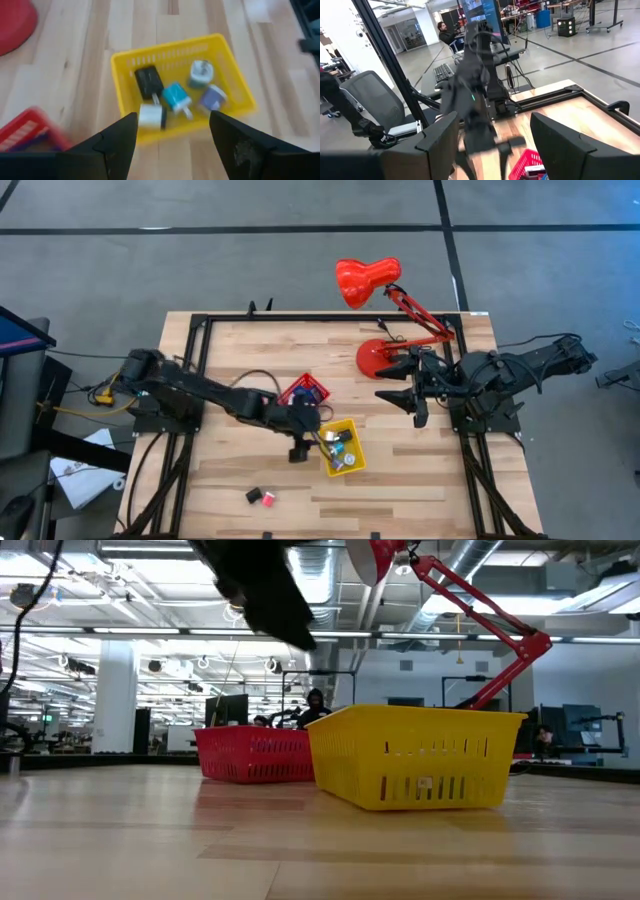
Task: Pick & Place Office items
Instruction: Put the black charger adapter into the yellow basket
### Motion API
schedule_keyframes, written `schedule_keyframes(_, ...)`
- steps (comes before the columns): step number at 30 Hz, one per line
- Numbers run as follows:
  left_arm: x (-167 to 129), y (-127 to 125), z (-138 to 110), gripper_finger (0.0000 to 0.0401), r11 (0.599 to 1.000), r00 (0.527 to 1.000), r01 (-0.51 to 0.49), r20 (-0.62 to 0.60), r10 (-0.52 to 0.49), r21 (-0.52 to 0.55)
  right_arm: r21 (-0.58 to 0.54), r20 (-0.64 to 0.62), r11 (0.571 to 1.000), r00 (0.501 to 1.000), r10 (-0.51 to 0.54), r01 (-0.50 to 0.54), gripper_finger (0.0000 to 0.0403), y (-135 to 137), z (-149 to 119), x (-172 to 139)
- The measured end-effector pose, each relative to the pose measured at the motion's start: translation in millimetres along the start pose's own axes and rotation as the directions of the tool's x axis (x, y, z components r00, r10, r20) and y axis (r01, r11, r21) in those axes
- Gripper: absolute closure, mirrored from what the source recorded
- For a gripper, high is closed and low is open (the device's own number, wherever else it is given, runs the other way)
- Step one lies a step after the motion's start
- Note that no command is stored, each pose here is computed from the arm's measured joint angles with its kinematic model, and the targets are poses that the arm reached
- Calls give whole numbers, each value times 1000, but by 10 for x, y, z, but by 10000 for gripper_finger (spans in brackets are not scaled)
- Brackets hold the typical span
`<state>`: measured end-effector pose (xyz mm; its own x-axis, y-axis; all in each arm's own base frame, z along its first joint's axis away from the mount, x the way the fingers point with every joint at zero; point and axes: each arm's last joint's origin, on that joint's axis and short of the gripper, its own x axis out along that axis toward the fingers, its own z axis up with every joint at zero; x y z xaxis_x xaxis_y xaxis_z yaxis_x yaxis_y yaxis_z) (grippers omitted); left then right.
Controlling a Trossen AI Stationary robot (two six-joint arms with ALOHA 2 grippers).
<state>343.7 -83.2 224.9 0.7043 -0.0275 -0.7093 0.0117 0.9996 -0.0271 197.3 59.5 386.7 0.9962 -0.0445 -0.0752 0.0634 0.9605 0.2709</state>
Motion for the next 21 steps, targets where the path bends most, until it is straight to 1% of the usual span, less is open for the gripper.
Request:
schedule_keyframes(3, -359, -38, -14, 151, 999, 999, -1, -39, 0, -32, -4, -3, 1000, 1000, -1, 1, 163, -1, -3, -1)
schedule_keyframes(6, -679, -121, -71, 154, 997, 997, 1, -72, -6, -76, -7, -11, 1000, 1000, -3, 3, 163, -4, -11, -1)
schedule_keyframes(8, -835, -208, -136, 158, 994, 995, 6, -102, -17, -107, -7, -11, 1000, 1000, -4, 4, 163, -5, -11, 0)
schedule_keyframes(10, -943, -319, -183, 164, 988, 994, 22, -107, -39, -155, -7, -11, 1000, 1000, -4, 4, 163, -5, -11, 0)
schedule_keyframes(12, -1009, -437, -238, 169, 976, 990, 39, -121, -66, -213, -7, -11, 1000, 1000, -4, 4, 163, -5, -11, -1)
schedule_keyframes(16, -1022, -701, -354, 178, 933, 982, 55, -149, -115, -355, -8, -14, 1000, 1000, -5, 5, 163, -6, -13, -1)
schedule_keyframes(19, -957, -901, -507, 183, 904, 970, 21, -212, -123, -427, -22, -19, 1000, 1000, -7, 6, 163, -8, -19, -2)
schedule_keyframes(21, -878, -1025, -606, 185, 873, 961, -14, -247, -123, -488, -34, -21, 999, 1000, -7, 6, 163, -8, -21, -2)
